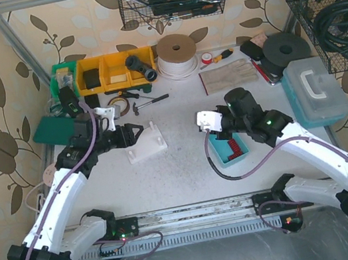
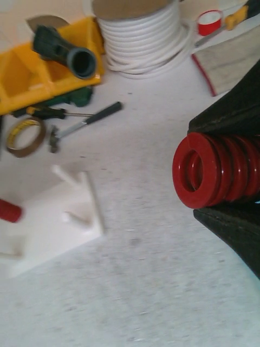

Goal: Install the large spring

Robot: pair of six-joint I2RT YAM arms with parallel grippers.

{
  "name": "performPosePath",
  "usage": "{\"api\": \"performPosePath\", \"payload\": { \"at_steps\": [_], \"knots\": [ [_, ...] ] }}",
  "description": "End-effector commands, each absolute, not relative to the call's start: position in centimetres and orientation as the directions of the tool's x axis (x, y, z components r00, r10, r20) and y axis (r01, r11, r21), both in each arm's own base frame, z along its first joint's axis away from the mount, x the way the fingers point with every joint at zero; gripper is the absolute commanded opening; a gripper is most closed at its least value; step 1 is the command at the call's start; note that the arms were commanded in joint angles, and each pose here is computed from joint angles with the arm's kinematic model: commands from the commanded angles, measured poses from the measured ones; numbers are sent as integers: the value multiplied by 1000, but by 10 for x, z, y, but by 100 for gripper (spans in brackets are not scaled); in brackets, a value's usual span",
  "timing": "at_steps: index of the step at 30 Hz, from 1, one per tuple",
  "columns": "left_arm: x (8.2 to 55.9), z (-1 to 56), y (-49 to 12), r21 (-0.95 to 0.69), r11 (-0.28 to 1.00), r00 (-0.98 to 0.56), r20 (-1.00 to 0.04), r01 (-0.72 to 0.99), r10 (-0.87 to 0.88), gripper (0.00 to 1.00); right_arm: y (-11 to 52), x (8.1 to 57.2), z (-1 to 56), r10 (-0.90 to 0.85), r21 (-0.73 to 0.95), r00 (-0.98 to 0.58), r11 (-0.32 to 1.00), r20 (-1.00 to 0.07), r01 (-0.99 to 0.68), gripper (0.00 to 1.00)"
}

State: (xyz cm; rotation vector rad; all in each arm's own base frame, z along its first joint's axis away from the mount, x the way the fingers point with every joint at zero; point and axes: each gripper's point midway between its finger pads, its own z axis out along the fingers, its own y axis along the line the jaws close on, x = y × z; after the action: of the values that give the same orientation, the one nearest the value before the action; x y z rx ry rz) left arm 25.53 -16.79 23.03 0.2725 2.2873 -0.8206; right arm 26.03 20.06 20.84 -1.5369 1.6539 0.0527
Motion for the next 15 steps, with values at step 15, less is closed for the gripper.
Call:
{"api": "performPosePath", "payload": {
  "at_steps": [15],
  "knots": [
    [219,250,-247,-444,629,-636,-764,639,107,60,298,249,222,-437,-268,55,443,-898,-856,0]
  ]
}}
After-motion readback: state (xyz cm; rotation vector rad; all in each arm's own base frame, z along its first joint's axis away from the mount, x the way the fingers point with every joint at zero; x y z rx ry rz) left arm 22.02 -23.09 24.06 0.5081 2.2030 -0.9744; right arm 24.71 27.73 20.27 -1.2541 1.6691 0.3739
